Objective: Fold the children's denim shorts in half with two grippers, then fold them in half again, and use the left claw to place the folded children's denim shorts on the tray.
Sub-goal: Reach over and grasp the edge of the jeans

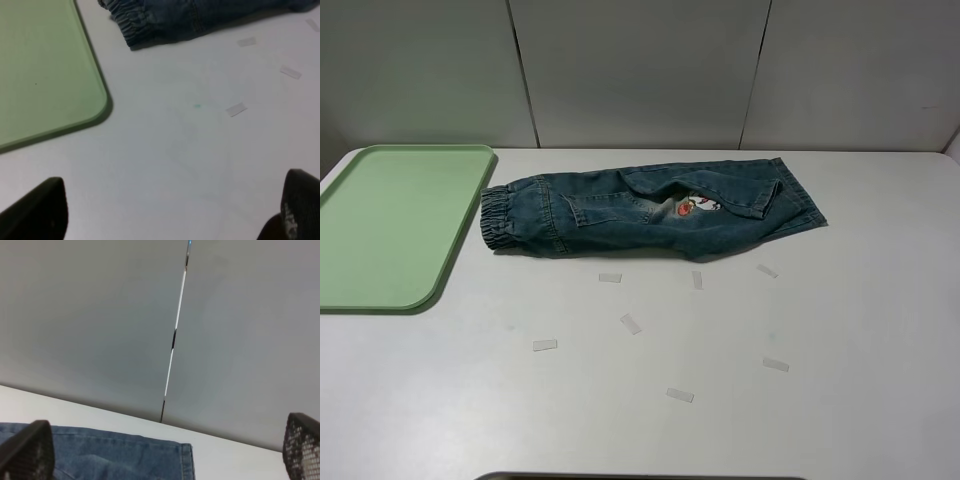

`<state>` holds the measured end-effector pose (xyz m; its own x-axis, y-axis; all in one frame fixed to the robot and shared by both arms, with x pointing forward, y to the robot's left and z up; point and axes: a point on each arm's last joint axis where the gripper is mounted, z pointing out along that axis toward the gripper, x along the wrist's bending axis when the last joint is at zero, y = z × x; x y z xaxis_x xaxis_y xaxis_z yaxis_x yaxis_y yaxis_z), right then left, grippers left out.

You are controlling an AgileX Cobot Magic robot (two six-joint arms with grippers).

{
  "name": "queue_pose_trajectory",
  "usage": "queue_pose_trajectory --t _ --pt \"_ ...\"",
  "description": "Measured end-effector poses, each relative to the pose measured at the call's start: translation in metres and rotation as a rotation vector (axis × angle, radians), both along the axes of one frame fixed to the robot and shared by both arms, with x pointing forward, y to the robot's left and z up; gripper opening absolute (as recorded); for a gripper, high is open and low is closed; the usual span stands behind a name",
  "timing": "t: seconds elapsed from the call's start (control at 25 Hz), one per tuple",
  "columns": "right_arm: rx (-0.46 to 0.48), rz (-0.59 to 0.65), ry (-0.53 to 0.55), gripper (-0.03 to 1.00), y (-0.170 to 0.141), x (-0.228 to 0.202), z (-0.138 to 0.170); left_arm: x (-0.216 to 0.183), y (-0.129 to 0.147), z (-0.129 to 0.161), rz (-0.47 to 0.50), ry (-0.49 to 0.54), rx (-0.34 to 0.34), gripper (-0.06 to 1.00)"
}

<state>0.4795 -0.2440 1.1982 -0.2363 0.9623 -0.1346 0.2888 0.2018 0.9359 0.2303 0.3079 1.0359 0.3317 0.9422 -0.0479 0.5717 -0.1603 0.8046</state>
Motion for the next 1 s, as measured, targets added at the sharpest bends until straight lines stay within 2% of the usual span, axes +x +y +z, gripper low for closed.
queue_pose_trajectory --t 0.2,0.44,0.84,1.0 --pt "0.000 0.000 0.000 0.69 0.0000 0.0000 0.0000 0.0000 0.0000 0.0000 0.005 0.000 0.000 0.84" --pt "0.001 0.001 0.000 0.69 0.0001 0.0000 0.0000 -0.0007 -0.0008 0.0000 0.088 0.000 0.001 0.84" --pt "0.020 0.003 0.006 0.69 0.0009 -0.0003 -0.0002 -0.0007 -0.0008 0.0000 0.094 -0.001 0.002 0.84" --pt "0.065 0.007 0.065 0.69 0.0026 -0.0022 -0.0041 -0.0007 -0.0008 0.0000 0.094 -0.001 0.002 0.84"
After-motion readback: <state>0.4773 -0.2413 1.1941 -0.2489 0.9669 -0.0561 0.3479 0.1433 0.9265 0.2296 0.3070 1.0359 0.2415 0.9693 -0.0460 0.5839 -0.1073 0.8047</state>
